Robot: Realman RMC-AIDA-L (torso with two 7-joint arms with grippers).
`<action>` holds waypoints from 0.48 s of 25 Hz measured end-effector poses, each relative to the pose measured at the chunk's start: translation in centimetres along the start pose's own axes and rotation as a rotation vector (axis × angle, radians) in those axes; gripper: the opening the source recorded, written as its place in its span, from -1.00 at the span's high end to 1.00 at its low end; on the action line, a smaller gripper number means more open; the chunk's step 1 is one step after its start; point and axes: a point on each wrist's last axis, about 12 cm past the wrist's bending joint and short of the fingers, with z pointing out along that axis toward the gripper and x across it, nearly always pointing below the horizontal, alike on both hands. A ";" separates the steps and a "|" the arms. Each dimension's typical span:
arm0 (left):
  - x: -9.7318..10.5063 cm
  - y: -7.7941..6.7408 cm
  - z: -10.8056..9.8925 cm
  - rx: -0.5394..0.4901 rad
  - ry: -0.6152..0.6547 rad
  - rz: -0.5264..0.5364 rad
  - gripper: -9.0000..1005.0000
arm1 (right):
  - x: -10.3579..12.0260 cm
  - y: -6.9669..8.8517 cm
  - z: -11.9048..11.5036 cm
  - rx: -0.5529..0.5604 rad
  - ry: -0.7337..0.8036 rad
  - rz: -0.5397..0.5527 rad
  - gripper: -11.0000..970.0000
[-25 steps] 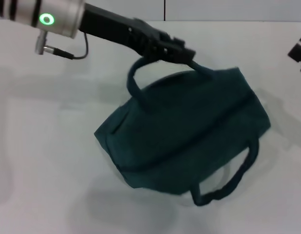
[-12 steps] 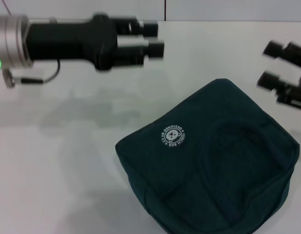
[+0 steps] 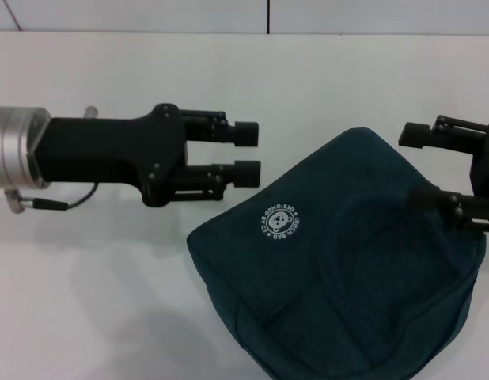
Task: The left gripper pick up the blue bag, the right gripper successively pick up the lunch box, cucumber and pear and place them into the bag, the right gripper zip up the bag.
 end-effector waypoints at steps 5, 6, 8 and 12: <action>0.8 -0.2 0.9 0.028 -0.006 0.006 -0.09 | -0.2 0.2 0.2 -0.042 0.019 0.034 -0.50; 1.0 -0.3 1.0 0.027 -0.009 0.008 -0.09 | -0.1 0.2 0.4 -0.047 0.020 0.045 -0.50; 1.4 -0.5 0.9 0.021 -0.015 0.016 -0.09 | 0.0 0.3 0.8 -0.054 0.015 0.058 -0.50; 2.1 -0.9 0.4 -0.006 -0.037 0.025 -0.09 | 0.1 0.3 2.0 -0.078 0.023 0.058 -0.51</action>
